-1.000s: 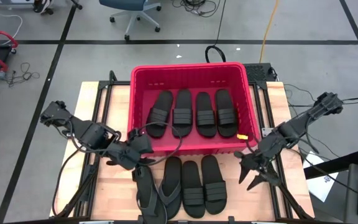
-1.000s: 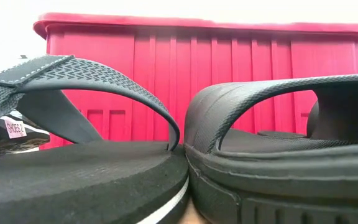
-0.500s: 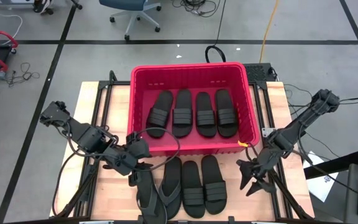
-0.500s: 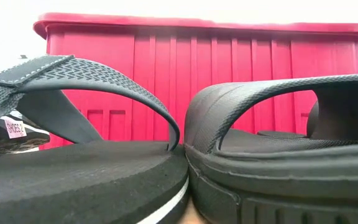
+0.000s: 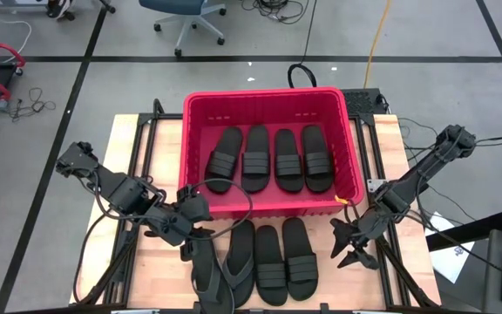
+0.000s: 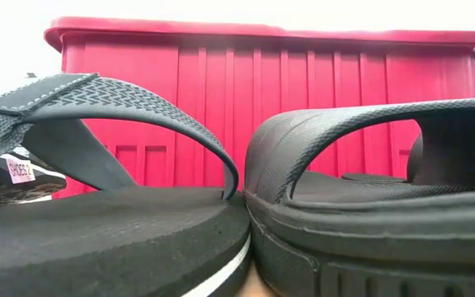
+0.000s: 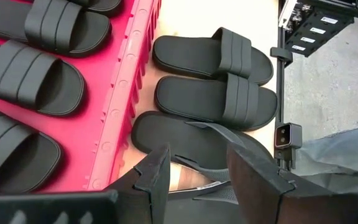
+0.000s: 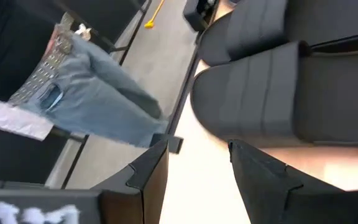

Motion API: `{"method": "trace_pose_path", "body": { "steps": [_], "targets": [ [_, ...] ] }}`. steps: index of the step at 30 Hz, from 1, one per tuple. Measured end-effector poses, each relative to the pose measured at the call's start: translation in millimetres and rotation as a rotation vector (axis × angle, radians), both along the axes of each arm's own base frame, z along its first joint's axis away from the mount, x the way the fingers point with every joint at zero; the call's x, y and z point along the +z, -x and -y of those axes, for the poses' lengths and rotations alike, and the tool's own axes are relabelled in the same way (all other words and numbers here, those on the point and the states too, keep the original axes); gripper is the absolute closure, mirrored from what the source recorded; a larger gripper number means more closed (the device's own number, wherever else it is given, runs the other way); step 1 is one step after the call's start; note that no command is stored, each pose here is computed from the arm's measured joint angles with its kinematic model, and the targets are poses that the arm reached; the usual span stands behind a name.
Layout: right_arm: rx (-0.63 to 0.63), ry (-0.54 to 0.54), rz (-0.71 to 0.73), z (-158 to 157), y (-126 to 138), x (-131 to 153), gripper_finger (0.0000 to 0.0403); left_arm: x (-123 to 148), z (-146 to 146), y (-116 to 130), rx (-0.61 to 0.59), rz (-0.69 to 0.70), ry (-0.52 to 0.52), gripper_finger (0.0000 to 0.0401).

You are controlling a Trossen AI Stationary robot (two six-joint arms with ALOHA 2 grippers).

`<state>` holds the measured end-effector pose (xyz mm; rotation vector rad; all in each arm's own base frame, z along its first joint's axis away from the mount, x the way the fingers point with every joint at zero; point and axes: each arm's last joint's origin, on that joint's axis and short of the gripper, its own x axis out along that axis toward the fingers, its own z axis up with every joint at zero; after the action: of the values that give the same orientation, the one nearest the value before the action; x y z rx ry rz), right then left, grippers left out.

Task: Pick and place slides into bin
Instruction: Put the black slide into the red bin

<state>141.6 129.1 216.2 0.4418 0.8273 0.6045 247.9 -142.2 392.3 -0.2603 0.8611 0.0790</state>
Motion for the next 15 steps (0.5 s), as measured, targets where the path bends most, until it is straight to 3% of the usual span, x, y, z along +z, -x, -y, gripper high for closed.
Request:
{"method": "trace_pose_path", "body": {
  "steps": [15],
  "targets": [
    [-0.035,0.04,-0.115,0.6,7.4,-8.0,0.0238,-0.1,0.0,0.0,-0.005,0.0,-0.005,0.0247]
  ]
}}
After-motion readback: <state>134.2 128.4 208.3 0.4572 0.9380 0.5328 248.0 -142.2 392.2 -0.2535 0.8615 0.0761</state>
